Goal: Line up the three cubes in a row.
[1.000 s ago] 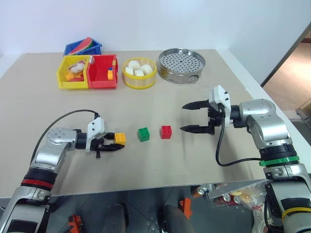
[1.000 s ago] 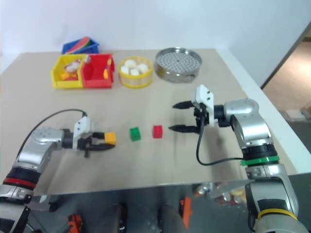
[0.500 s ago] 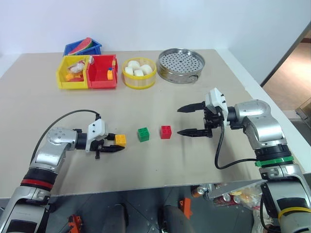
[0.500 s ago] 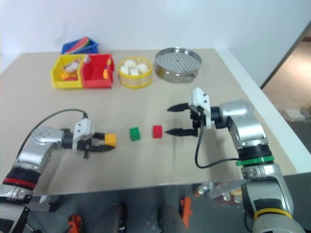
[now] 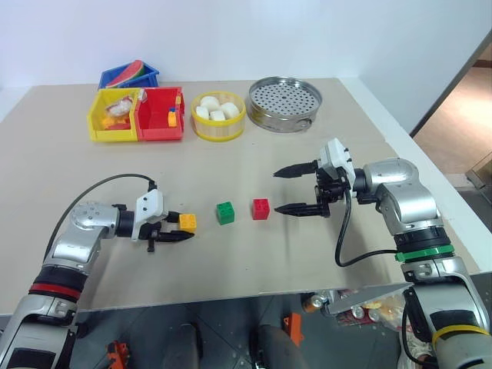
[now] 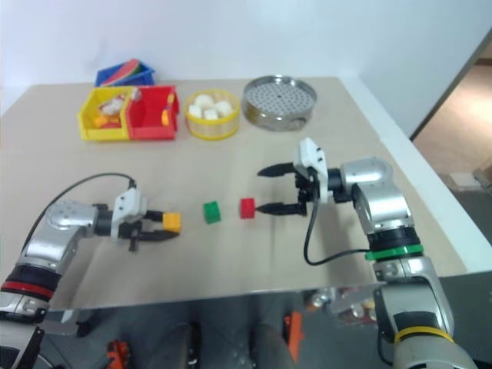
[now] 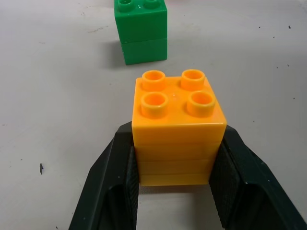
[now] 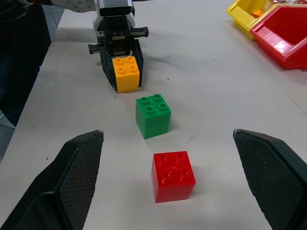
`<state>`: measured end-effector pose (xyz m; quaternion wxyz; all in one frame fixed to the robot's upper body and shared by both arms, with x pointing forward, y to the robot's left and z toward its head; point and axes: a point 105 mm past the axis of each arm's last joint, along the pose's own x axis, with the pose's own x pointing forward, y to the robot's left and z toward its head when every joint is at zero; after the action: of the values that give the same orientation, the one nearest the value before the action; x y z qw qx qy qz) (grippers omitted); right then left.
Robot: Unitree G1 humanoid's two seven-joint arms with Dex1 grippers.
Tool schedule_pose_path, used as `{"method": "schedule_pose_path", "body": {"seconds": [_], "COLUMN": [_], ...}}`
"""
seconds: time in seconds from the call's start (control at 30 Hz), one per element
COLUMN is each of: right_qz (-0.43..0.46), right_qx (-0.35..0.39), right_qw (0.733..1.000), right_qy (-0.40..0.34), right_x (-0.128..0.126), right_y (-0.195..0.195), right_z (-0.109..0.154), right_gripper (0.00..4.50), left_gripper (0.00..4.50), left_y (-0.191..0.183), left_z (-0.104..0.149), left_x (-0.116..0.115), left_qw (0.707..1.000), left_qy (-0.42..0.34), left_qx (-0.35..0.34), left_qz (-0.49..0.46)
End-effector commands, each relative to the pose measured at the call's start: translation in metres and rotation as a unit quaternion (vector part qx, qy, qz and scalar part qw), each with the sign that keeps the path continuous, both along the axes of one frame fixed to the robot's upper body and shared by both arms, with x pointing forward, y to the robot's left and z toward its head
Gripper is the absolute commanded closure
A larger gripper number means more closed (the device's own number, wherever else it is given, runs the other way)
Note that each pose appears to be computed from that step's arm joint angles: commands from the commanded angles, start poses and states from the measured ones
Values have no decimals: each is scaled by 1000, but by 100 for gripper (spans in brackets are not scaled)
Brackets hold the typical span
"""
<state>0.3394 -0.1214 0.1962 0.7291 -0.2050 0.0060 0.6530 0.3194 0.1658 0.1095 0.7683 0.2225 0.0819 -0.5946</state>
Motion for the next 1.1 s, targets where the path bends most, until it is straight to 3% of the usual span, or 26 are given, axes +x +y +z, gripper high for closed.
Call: {"method": "schedule_pose_path", "body": {"seconds": [0.03, 0.23, 0.33, 0.9, 1.1], "right_qz": [7, 2, -1, -9, -11], "right_qx": [2, -1, -1, -12, -14], "right_qw": [1000, 1000, 1000, 999, 999], "right_qy": [-25, -27, -29, -37, -37], "right_x": [1, 2, 3, 6, 6], "right_y": [0, -3, -4, -7, -8], "right_z": [12, 11, 11, 7, 7], "right_gripper": [0, 0, 0, 0, 0], "left_gripper": [282, 70, 4, 4, 4], "left_y": [12, 12, 12, 8, 7], "left_z": [-8, -6, -3, -9, -4], "left_x": [1, 5, 7, 9, 9], "left_qw": [999, 999, 999, 999, 999], "left_qy": [7, -17, -22, -22, 8], "left_qx": [27, 37, 36, 39, 4], "left_qz": [20, 21, 22, 29, 41]}}
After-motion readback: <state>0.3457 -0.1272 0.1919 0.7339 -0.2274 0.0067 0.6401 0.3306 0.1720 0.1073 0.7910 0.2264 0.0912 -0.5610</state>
